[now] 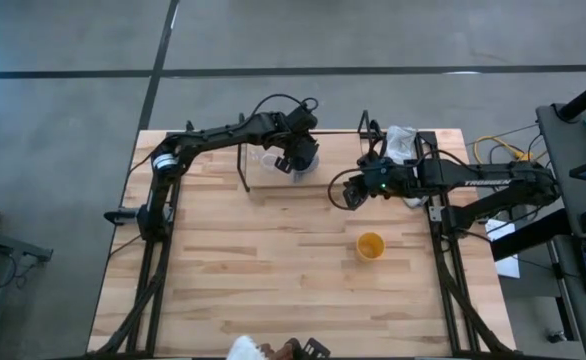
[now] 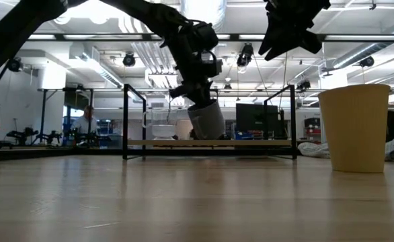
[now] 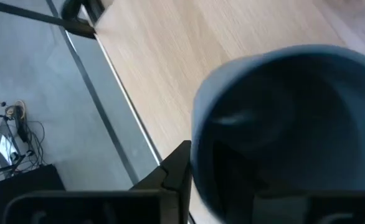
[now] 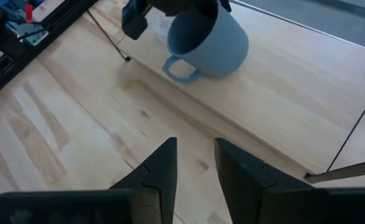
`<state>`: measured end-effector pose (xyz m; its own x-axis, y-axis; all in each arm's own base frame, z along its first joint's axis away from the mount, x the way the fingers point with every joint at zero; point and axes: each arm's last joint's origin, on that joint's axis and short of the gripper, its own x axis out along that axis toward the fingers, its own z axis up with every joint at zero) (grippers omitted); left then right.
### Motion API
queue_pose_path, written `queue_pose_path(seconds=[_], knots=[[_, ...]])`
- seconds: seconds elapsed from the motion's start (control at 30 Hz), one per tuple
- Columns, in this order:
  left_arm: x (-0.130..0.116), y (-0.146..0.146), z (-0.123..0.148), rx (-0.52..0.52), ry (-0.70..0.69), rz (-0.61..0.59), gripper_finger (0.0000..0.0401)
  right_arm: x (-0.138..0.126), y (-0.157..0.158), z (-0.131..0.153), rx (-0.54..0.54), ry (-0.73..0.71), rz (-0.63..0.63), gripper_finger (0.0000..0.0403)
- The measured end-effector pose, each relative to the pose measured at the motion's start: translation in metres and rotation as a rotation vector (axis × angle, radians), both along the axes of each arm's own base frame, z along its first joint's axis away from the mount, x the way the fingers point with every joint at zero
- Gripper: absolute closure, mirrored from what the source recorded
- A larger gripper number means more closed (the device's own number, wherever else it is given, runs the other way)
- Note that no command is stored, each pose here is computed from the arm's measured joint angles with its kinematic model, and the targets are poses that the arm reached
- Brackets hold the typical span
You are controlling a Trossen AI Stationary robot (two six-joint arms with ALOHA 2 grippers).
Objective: Stack small to large cups/mugs on shelf
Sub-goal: Put the gray mug on the shelf
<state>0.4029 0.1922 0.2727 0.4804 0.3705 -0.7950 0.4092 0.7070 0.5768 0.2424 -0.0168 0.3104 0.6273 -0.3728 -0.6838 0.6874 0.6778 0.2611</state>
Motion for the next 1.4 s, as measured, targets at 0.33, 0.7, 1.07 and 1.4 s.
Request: queue_pose_path(seconds=[0.33, 0.7, 1.07, 1.4], knots=[[0.002, 0.004, -0.005, 0.077, -0.009, 0.039, 0.0351, 0.0, 0.0, 0.0, -0.02, 0.012, 0.022, 0.03], [0.004, 0.005, -0.002, 0.088, -0.033, 0.041, 0.0351, 0.0, 0.0, 0.0, -0.022, 0.014, 0.024, 0.03], [0.004, 0.005, -0.001, 0.105, -0.031, 0.02, 0.0351, 0.0, 0.0, 0.0, -0.022, 0.014, 0.024, 0.03], [0.008, 0.007, 0.004, 0.14, -0.085, 0.011, 0.0351, 0.0, 0.0, 0.0, -0.023, 0.014, 0.024, 0.03]])
